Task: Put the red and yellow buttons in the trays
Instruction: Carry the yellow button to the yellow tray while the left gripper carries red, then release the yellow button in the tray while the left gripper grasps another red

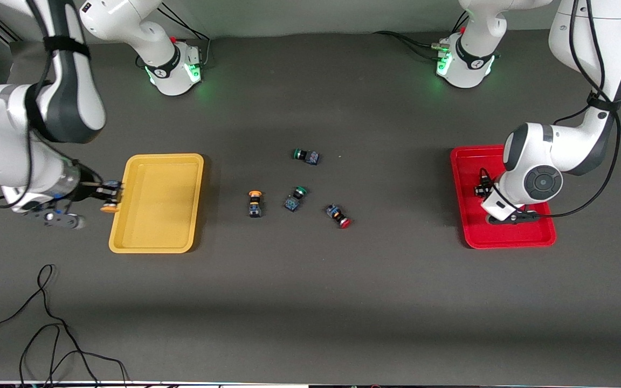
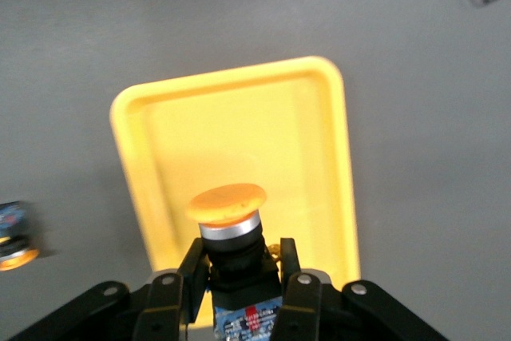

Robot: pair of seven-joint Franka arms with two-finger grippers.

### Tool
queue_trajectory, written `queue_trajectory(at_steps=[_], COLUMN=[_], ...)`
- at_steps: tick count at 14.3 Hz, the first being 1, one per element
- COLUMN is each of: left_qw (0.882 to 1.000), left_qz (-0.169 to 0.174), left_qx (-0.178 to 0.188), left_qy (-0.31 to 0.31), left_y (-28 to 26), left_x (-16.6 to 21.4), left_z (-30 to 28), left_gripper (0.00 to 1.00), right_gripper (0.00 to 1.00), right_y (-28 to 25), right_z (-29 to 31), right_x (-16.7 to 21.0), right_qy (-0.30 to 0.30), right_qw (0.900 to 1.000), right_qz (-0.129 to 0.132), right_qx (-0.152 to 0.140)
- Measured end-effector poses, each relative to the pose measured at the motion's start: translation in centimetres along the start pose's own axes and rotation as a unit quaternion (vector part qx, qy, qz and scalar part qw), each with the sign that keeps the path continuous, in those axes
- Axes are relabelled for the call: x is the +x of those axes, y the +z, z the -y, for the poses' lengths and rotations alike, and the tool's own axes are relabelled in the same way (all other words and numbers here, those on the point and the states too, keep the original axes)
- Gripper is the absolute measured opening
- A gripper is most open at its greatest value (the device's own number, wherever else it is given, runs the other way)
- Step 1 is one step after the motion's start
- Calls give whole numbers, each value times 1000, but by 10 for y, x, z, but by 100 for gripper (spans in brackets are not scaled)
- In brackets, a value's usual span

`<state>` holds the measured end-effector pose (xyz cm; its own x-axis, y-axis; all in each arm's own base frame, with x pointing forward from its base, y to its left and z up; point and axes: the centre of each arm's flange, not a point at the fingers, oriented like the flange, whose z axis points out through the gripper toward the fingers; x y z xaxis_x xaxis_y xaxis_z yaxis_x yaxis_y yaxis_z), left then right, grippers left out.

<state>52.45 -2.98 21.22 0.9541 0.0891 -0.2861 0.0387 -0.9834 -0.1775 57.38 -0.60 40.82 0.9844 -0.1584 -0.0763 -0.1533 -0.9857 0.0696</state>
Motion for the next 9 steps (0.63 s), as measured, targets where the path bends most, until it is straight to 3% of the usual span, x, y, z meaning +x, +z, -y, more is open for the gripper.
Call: queue_trajectory(at_steps=[2,5,9], left_qw=[1000,999,990], left_qz=[-5,-16,-36], left_qx=[-3,-48,-92], left_qy=[4,-19,-104], left_y=[-16,-70,-117], left_x=[2,8,11], left_z=[-10,-71,-196], left_gripper=[98,100,100], right_gripper=[41,41,41], right_y=[42,118,181], right_z=[-11,-29,-37], right_x=[-4,-23,-35], right_qy=[-16,-23,-27], right_qw=[1000,999,999], right_qz=[-23,-43,-22], right_qx=[-7,-16,23])
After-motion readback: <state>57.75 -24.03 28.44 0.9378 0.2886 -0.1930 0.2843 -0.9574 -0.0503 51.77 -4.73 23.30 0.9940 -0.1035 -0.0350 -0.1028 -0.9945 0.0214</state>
